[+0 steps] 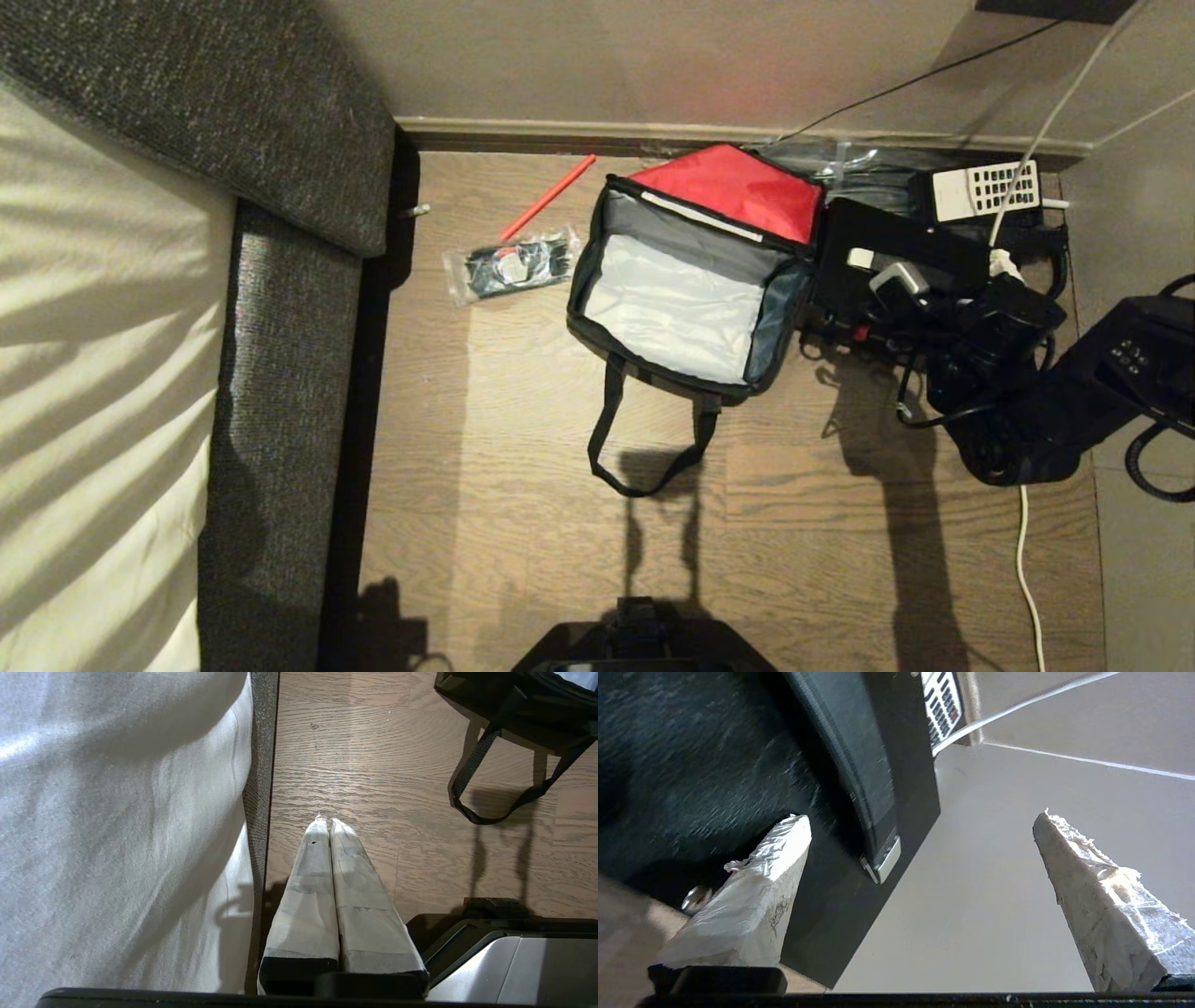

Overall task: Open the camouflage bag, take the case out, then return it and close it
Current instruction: Grip the handle again

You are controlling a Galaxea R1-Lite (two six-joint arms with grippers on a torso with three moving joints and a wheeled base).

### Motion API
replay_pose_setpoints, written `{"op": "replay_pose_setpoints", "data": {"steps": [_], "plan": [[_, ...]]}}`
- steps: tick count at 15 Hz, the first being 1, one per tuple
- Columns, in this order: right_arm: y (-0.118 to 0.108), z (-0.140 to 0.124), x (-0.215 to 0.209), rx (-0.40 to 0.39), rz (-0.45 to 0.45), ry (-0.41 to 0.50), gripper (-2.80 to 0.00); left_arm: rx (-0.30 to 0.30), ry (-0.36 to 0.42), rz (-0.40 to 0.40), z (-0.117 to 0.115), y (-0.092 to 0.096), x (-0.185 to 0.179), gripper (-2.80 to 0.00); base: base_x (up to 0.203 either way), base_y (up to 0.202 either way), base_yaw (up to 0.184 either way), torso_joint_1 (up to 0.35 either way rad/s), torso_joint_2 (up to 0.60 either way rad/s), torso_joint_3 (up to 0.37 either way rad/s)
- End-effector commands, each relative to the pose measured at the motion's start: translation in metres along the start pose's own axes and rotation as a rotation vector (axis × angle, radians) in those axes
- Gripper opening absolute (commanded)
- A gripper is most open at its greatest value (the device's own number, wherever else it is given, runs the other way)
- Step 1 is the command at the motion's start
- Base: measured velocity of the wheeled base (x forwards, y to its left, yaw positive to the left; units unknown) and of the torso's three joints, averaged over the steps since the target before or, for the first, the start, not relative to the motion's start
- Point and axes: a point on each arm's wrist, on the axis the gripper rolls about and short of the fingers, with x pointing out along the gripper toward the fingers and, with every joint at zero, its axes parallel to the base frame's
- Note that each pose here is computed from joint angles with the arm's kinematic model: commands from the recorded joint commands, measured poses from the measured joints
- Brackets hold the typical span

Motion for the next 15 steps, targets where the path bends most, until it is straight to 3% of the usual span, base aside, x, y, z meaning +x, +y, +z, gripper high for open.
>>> {"op": "replay_pose_setpoints", "data": {"steps": [1,15], "plan": [[0.008,0.000,0.004,0.000,-0.008,-0.002,0.00,0.000,0.001,0.001,0.000,0.000,0.000,-2.80,0.000,0.000,0.000,0.000,0.00,0.000],[0.045,0.005,0.036,0.043,-0.081,-0.031,0.00,0.000,0.001,0.001,0.000,0.000,0.000,-2.80,0.000,0.000,0.000,0.000,0.00,0.000]]}}
